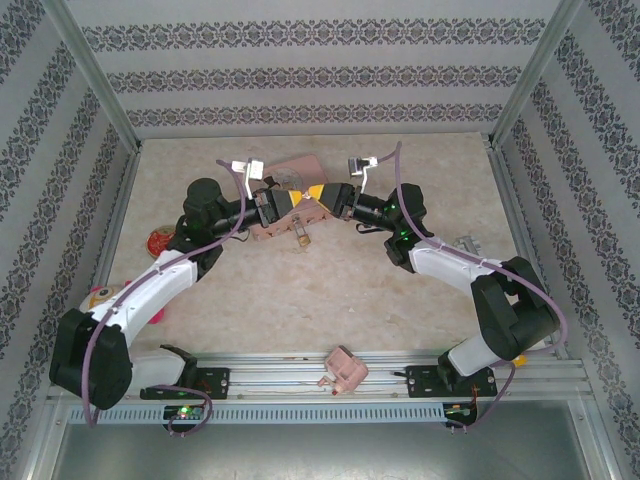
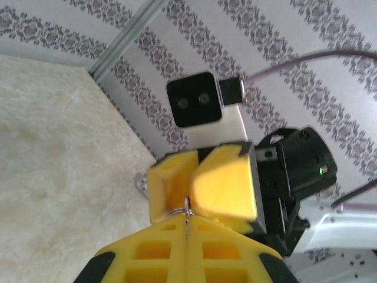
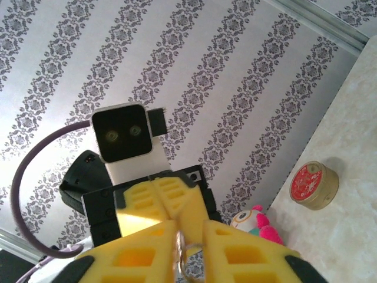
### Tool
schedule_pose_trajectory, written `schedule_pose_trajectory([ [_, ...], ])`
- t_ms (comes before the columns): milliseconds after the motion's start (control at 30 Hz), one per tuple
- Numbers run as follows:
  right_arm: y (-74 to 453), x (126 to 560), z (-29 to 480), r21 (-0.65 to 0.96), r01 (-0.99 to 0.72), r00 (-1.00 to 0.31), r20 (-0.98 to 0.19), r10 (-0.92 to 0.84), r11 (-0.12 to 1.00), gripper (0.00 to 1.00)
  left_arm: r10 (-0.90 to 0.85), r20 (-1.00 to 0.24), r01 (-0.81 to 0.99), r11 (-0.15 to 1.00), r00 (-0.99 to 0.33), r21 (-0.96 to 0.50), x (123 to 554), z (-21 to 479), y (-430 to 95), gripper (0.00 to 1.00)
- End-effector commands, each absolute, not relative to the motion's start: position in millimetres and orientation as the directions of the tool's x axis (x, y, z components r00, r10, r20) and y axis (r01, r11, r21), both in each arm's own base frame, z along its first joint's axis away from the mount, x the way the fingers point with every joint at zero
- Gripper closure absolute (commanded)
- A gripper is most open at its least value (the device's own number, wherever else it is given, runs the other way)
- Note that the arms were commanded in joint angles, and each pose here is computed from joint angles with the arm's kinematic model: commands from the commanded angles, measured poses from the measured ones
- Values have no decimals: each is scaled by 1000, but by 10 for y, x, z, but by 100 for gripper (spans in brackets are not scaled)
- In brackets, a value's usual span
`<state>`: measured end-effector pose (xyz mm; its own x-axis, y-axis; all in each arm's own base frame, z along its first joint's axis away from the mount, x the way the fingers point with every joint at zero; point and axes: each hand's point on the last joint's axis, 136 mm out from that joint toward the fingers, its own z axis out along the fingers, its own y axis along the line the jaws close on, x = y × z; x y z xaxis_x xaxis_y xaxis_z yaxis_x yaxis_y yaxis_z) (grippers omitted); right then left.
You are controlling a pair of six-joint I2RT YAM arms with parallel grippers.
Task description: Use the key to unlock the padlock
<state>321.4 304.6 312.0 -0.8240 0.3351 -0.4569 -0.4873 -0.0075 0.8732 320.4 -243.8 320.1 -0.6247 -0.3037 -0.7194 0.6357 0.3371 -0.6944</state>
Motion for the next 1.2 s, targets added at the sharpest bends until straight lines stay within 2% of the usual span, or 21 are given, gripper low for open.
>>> schedule_pose_trajectory([
  [0, 2918, 3212, 3223, 845, -535, -783, -497, 374, 5, 76, -202, -810, 727, 362, -550, -584, 3022, 3401, -2408, 100],
  [300, 2704, 2992, 3133, 791, -590, -718, -606, 343, 163, 61, 95, -818, 788, 349, -568, -507, 2639, 3356, -2416, 100],
  [500, 2618, 2724, 3222, 714, -664, -661, -699, 273, 220, 58, 162, -823, 811, 352, -545, -468, 2531, 3437, -2377, 100],
  [700, 2621, 2483, 3380, 667, -717, -627, -744, 229, 203, 59, 219, -821, 832, 332, -527, -446, 2438, 3506, -2382, 100],
  [933, 2876, 2265, 3463, 603, -776, -593, -797, 114, 185, 60, 291, -807, 848, 316, -514, -427, 2388, 3476, -2415, 100],
  [1167, 3012, 2270, 3515, 579, -800, -573, -815, 82, 160, 63, 308, -818, 869, 269, -486, -415, 2338, 3504, -2460, 100],
])
